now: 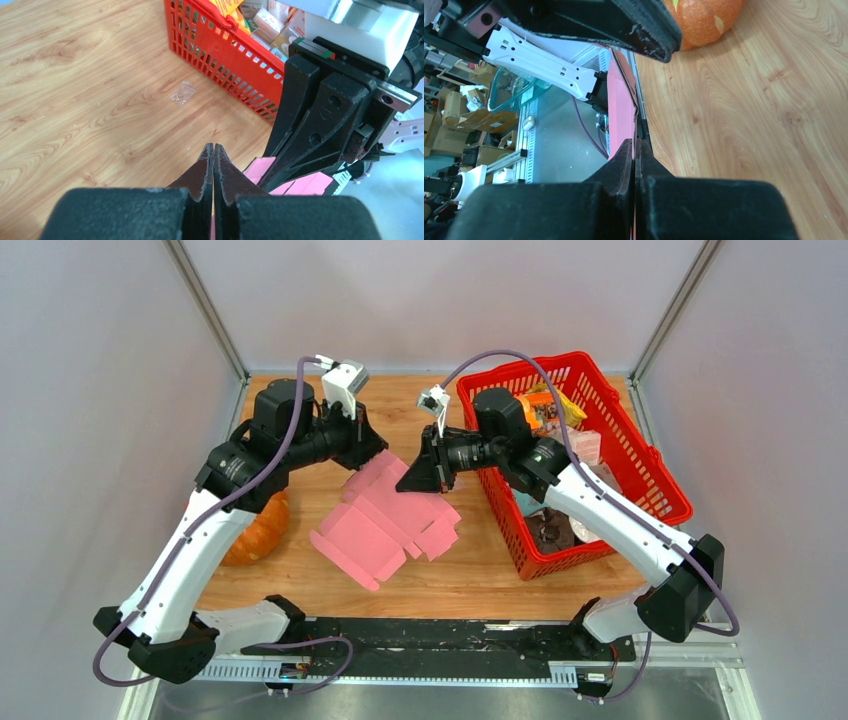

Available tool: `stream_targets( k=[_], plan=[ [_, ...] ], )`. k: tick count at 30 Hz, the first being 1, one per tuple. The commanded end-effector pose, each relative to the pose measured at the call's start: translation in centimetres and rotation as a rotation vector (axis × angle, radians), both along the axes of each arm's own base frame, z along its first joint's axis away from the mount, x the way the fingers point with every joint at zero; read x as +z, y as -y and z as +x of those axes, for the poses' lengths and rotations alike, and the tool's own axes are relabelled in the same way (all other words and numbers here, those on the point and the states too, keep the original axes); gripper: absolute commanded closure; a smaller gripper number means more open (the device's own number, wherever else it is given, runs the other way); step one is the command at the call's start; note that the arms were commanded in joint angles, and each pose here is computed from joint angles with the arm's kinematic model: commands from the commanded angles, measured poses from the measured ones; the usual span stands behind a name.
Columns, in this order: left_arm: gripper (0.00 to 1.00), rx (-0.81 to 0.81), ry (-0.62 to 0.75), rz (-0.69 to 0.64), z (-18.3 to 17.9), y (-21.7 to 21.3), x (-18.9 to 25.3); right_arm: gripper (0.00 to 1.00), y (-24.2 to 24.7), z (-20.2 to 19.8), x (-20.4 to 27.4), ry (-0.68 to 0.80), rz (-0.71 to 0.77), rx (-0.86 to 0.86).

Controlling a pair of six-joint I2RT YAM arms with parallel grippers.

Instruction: Fold the paper box

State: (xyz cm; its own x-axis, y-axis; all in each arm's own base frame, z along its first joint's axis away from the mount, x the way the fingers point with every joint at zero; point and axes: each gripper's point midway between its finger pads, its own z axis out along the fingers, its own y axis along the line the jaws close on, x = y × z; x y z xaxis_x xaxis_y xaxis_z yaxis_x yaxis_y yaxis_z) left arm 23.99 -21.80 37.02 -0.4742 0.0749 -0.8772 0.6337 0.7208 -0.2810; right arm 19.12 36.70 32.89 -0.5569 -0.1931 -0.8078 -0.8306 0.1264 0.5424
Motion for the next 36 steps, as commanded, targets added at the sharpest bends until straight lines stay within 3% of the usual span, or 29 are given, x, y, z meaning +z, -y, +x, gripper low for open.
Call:
stream_targets(
  k=[1, 14, 19, 26, 36],
  plan=[
    [1.00, -0.029, 0.052, 0.035, -0.9, -0.3, 0.9, 1.00, 0.1, 0.5, 3.0, 0.065, 0.049, -0.040],
    [1.00, -0.063, 0.109, 0.145, -2.1, 0.9, -0.5, 1.00, -0.8, 0.1, 4.1, 0.041, 0.074, -0.035],
    [1.00, -0.076, 0.093, 0.078, -2.8, 2.3, -0.9, 1.00, -1.2, 0.0, 5.5, -0.004, 0.132, -0.040],
    [1.00, 0.123, 0.091, -0.001, -1.6, 2.4, -1.5, 1.00, -2.2, 1.1, 6.7, -0.149, 0.208, -0.121],
    [1.00, 0.206, 0.097, -0.056, -1.2, 2.5, -4.2, 1.00, -2.2, 0.6, 11.2, -0.287, 0.411, -0.126]
  ],
)
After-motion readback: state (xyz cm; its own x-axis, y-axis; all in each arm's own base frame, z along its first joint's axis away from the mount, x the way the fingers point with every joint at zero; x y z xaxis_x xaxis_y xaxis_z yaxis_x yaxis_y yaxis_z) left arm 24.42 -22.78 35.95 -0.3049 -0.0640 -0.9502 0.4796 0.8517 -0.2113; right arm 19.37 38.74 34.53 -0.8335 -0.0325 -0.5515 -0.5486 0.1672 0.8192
